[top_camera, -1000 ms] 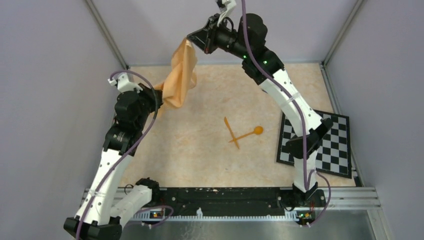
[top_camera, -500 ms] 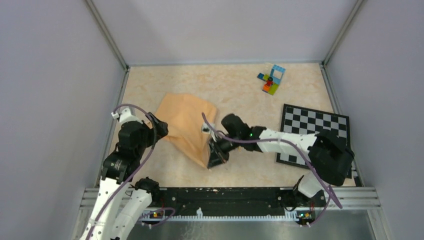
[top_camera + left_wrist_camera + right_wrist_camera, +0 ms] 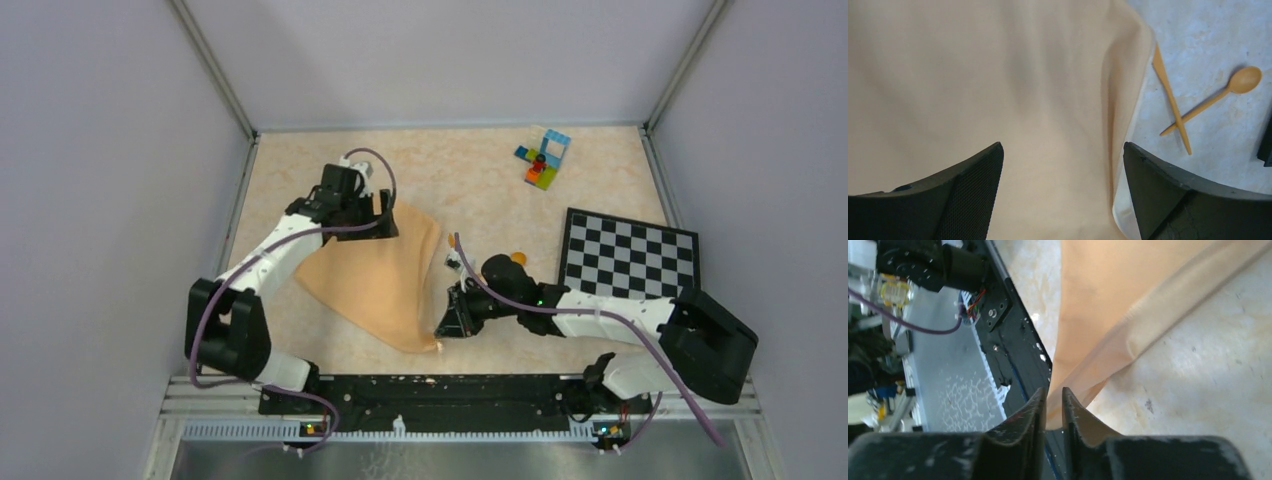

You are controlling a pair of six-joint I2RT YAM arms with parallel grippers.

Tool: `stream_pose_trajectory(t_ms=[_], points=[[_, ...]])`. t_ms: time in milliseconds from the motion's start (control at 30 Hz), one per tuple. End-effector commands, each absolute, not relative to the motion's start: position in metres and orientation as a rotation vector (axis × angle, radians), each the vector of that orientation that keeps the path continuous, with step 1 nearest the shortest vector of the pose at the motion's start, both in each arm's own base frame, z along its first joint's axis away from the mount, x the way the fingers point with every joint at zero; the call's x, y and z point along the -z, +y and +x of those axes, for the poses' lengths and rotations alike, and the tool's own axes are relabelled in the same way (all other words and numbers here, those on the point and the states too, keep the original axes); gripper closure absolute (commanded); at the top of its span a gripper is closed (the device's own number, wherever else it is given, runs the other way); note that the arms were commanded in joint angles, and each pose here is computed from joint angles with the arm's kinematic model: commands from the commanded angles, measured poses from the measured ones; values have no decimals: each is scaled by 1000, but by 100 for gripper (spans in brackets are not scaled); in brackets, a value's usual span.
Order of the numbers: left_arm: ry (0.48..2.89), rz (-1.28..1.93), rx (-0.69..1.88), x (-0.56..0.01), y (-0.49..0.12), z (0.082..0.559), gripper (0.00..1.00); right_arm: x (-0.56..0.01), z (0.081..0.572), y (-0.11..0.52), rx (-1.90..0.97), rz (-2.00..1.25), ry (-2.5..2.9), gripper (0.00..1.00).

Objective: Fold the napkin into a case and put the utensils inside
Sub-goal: Smooth out the crumpled napkin at the center of the board.

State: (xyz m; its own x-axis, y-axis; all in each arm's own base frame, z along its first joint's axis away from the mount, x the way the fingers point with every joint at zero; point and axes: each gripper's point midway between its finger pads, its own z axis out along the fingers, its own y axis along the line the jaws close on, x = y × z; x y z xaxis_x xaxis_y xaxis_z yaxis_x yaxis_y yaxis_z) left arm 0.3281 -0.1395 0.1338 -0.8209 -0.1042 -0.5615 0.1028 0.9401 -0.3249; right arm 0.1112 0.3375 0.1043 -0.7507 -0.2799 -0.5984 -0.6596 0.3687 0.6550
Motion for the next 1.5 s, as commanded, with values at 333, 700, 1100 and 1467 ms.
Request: stream_pose_trajectory(t_ms=[333, 700, 1100, 1467], points=[[2472, 404, 205, -84, -273, 410, 17, -75, 160, 267, -1125, -127, 2338, 39], [2566, 397, -54, -33, -270, 413, 45, -68, 147, 282, -1121, -209, 2370, 37], [2481, 305, 8, -83, -250, 427, 79, -53, 109, 340, -897, -501, 2393, 18], [2275, 5, 414, -173, -167, 463, 100, -56, 178, 340, -679, -363, 2356, 100]])
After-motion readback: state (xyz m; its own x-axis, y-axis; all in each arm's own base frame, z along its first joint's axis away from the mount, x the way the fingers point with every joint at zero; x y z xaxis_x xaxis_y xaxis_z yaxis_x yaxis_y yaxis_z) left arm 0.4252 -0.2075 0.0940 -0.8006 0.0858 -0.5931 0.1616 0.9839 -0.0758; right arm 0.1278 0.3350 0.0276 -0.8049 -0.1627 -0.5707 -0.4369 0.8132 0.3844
